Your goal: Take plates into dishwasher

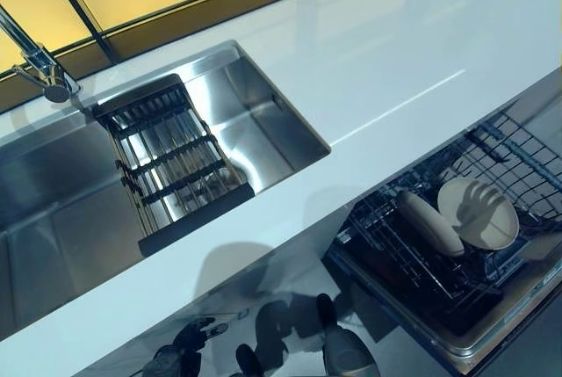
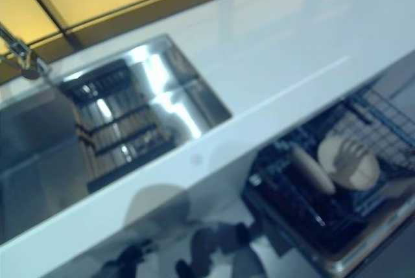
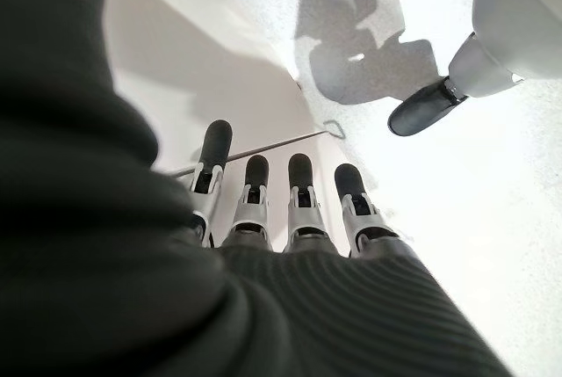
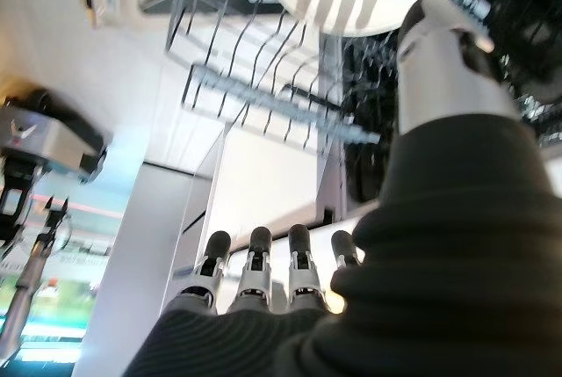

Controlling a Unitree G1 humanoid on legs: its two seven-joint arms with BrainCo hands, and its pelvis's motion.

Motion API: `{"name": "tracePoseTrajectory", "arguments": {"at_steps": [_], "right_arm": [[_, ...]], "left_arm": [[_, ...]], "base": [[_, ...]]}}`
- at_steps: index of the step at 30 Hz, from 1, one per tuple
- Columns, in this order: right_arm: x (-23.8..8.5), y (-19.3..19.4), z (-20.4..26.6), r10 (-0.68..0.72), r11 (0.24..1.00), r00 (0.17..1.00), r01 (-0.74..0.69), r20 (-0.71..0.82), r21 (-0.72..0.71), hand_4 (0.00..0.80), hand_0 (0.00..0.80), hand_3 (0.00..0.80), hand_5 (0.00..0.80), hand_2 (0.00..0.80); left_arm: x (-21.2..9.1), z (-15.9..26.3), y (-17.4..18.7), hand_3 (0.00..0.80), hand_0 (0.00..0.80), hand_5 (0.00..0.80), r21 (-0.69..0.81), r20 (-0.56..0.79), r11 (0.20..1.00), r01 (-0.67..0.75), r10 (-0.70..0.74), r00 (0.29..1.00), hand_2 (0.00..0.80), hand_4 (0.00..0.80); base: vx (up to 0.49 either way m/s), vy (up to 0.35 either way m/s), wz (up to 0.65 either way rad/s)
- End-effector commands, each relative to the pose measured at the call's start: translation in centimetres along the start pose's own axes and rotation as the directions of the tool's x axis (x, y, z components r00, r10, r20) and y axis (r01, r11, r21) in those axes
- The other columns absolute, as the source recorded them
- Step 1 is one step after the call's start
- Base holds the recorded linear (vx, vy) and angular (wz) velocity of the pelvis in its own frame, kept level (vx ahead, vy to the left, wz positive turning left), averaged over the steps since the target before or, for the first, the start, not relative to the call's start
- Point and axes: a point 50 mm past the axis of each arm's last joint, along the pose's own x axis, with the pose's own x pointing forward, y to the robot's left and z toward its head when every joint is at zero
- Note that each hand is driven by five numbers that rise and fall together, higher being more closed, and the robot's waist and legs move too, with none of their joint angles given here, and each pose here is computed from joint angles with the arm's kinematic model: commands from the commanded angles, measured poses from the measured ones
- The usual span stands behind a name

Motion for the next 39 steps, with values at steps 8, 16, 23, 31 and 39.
{"name": "tracePoseTrajectory", "arguments": {"at_steps": [8,16,23,31,39], "right_arm": [[-0.7,-0.2,-2.8,-0.016,0.992,0.996,0.027,-0.092,0.122,0.0,0.0,0.0,0.0,0.0],[-2.2,4.3,-6.8,0.053,0.973,0.97,0.004,-0.237,0.232,0.0,0.0,0.0,0.0,0.0],[-3.7,9.1,-8.9,0.157,0.944,0.933,-0.045,-0.325,0.326,0.0,0.0,0.0,0.0,0.0],[-4.5,13.9,-7.3,0.271,0.868,0.92,-0.106,-0.284,0.485,0.0,0.0,0.0,0.0,0.0],[-4.7,20.0,-5.6,0.416,0.782,0.855,-0.163,-0.31,0.601,0.0,0.0,0.0,0.0,0.0]], "left_arm": [[-0.4,1.5,4.3,0.0,0.0,0.0,0.029,0.045,0.989,-0.147,0.145,0.988,0.0,0.0],[-0.5,1.0,4.6,0.0,0.0,0.0,0.01,0.023,0.985,-0.171,0.171,0.985,0.0,0.0],[-0.1,3.0,5.1,0.0,0.0,0.0,0.072,0.048,0.984,-0.162,0.159,0.986,0.0,0.0],[-0.9,5.2,8.0,0.0,0.0,0.0,0.052,0.092,0.956,-0.289,0.284,0.954,0.0,0.0],[-2.6,5.9,12.4,0.0,0.0,0.0,-0.05,0.076,0.912,-0.408,0.411,0.909,0.0,0.0]], "base": [[0.043,0.001,-0.05],[-0.024,0.081,-0.01],[-0.069,0.153,0.0],[-0.27,0.09,-0.22],[-0.419,-0.337,-0.5]]}}
